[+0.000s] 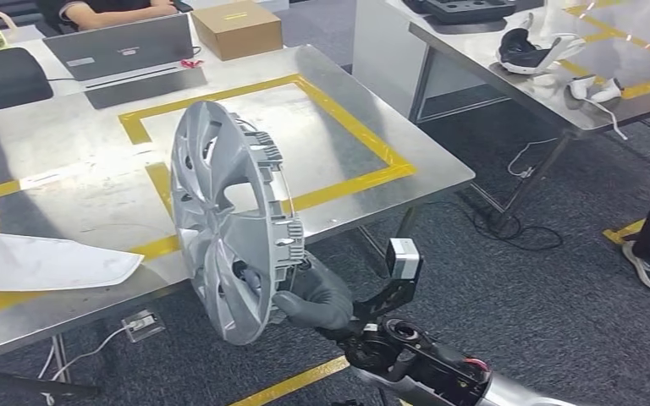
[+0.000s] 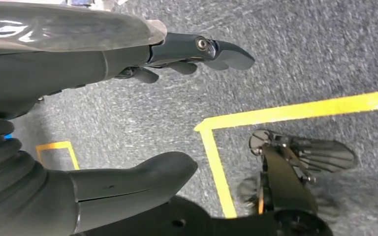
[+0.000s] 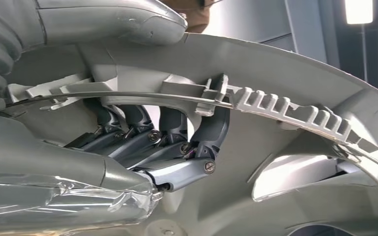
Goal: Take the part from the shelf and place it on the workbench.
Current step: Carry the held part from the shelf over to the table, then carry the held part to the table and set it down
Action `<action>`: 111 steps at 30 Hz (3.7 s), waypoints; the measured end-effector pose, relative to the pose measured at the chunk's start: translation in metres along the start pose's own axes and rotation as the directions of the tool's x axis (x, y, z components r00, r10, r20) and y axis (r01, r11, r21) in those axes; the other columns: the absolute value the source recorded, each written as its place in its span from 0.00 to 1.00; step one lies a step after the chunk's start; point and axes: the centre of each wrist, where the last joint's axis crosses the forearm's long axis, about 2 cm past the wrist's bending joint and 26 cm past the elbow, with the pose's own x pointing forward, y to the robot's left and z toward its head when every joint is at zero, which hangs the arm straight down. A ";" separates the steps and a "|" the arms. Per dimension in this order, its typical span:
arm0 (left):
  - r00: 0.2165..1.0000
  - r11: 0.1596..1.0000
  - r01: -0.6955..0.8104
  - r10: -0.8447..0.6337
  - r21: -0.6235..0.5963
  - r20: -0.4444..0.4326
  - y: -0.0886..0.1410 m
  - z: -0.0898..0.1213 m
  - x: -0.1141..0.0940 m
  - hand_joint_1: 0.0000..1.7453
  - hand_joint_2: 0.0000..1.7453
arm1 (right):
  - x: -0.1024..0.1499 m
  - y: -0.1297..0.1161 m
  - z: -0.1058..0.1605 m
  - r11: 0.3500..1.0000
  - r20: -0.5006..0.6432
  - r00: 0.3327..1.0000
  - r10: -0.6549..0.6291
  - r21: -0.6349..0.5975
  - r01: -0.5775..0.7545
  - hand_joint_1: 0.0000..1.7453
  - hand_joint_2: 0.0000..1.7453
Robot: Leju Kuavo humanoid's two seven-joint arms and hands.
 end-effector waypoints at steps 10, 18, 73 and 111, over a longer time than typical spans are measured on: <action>1.000 1.000 0.006 -0.006 -0.001 0.007 0.000 0.000 0.001 0.00 1.00 | 0.000 -0.003 -0.002 0.997 -0.046 0.996 0.081 -0.010 -0.081 0.99 1.00; 1.000 1.000 0.005 -0.005 -0.002 0.016 0.000 0.000 0.002 0.00 1.00 | 0.003 -0.012 -0.015 0.989 -0.080 0.986 0.150 0.022 -0.148 0.99 1.00; 1.000 1.000 0.002 -0.002 -0.005 0.017 0.000 0.000 0.000 0.00 1.00 | 0.002 -0.019 -0.018 0.988 -0.057 0.986 0.154 -0.011 -0.155 0.99 1.00; 1.000 1.000 0.004 -0.004 -0.003 0.021 0.001 0.000 0.001 0.00 1.00 | 0.003 -0.020 -0.019 0.987 -0.067 0.985 0.161 -0.001 -0.161 0.99 1.00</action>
